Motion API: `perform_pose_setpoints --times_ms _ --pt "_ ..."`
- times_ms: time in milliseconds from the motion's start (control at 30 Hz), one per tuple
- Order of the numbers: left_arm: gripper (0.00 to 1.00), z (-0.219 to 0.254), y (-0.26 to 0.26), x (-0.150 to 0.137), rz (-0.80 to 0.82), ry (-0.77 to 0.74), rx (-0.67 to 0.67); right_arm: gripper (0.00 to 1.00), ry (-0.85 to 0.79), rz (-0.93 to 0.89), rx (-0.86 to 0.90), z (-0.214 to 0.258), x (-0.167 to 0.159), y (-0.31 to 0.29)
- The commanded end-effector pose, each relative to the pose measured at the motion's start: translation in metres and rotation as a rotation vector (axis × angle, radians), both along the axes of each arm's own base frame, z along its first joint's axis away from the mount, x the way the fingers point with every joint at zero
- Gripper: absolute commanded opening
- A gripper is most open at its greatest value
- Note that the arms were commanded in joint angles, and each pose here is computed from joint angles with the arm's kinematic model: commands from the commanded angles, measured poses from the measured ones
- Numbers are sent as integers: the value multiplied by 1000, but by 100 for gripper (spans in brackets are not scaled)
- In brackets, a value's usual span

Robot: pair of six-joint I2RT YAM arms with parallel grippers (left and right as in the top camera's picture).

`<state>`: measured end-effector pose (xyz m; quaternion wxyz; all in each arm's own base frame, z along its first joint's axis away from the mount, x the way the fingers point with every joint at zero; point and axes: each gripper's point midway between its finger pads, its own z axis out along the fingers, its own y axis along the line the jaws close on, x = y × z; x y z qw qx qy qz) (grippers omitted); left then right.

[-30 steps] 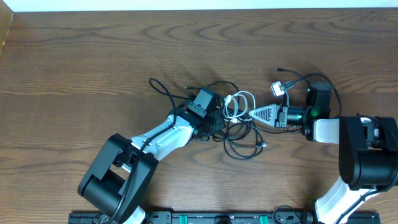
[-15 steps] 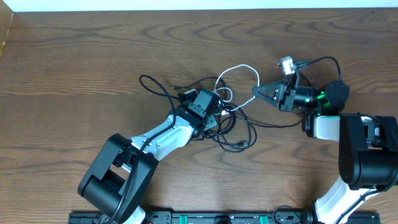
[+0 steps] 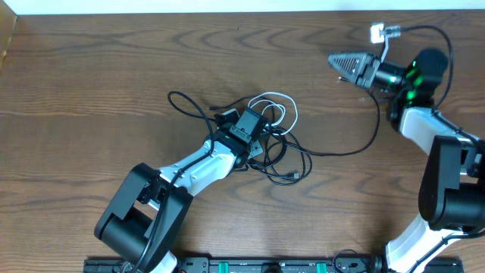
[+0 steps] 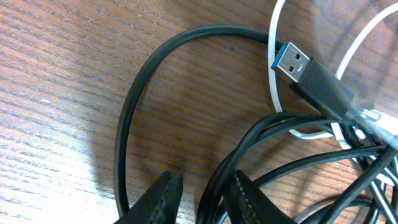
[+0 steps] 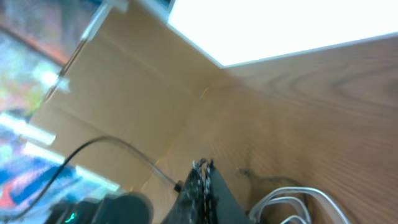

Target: Untangle cables

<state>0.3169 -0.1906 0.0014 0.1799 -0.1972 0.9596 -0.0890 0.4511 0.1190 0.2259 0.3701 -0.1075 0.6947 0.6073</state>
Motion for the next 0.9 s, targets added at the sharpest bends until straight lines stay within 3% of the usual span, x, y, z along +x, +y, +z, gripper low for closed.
perform_pose_setpoints --times_ms 0,133,200,367,533,700,867 --pt "34 -8 8 -5 8 19 34 1 -152 -114 -89 9 26 -14" --pt "46 -8 8 -4 9 18 34 8 -39 -141 -99 -6 32 -18" --pt "52 -8 8 -4 9 17 34 11 108 -155 -99 -29 31 -19" --pt "63 -8 8 -4 9 17 34 38 447 -183 -169 -91 11 -11" --pt "65 -7 7 -3 9 11 29 41 665 -232 -373 -147 -19 7" --pt "65 -7 7 -3 9 12 30 52 698 -212 -494 -168 -38 36" --pt "65 -7 7 -3 9 12 29 38 763 -249 -619 -194 -59 51"
